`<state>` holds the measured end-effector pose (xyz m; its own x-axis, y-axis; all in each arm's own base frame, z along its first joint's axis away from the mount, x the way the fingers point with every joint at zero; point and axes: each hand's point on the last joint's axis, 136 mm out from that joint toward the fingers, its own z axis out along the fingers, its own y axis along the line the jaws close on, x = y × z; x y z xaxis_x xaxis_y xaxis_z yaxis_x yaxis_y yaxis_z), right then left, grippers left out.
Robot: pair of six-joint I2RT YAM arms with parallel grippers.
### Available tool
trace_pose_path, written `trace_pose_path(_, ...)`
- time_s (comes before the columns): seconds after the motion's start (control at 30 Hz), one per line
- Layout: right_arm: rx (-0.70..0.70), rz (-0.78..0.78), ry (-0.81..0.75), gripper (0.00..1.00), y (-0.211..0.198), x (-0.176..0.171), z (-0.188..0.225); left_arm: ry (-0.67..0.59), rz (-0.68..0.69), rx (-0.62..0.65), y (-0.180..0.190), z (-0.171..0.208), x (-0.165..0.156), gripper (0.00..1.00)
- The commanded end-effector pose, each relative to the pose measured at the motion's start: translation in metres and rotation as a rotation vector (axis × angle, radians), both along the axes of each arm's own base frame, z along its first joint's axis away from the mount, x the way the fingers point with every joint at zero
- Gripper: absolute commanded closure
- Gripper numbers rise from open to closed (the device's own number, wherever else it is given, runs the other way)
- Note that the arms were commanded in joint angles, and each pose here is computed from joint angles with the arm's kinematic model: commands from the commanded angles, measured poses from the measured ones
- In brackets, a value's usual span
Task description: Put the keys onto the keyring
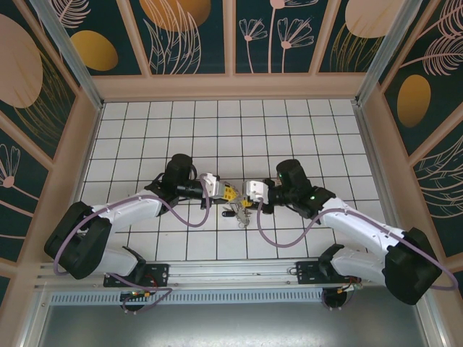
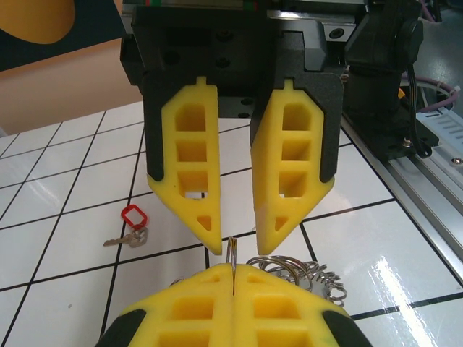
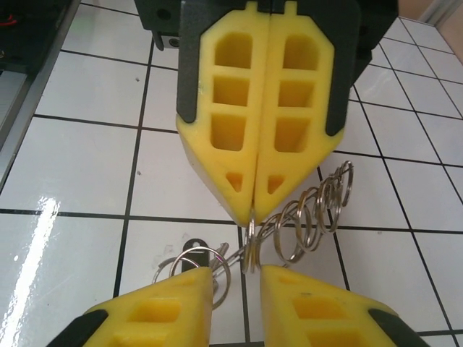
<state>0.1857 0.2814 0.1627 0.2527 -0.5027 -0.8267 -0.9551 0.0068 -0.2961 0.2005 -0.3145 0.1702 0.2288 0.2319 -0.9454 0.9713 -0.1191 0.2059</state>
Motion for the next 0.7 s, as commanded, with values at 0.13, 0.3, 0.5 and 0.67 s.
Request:
trace_pose_path(0.13, 0.047, 0.038, -0.007, 0.80, 0.007, -0.005, 0.003, -0.053, -0.053, -0.057, -0.005, 0.022, -0.003, 1.00)
trace_pose_path(0.3, 0.061, 0.039, -0.013, 0.82, 0.009, -0.003, 0.003, -0.056, -0.053, -0.058, -0.005, 0.022, -0.003, 1.00)
trace_pose_path(0.5, 0.047, 0.049, -0.015, 1.00, 0.009, -0.003, 0.001, -0.055, -0.046, -0.055, -0.005, 0.021, -0.002, 1.00)
trace_pose_path(0.67, 0.010, 0.007, -0.023, 1.00, 0.006, 0.004, 0.002, -0.053, 0.043, -0.007, -0.003, 0.016, 0.011, 0.90)
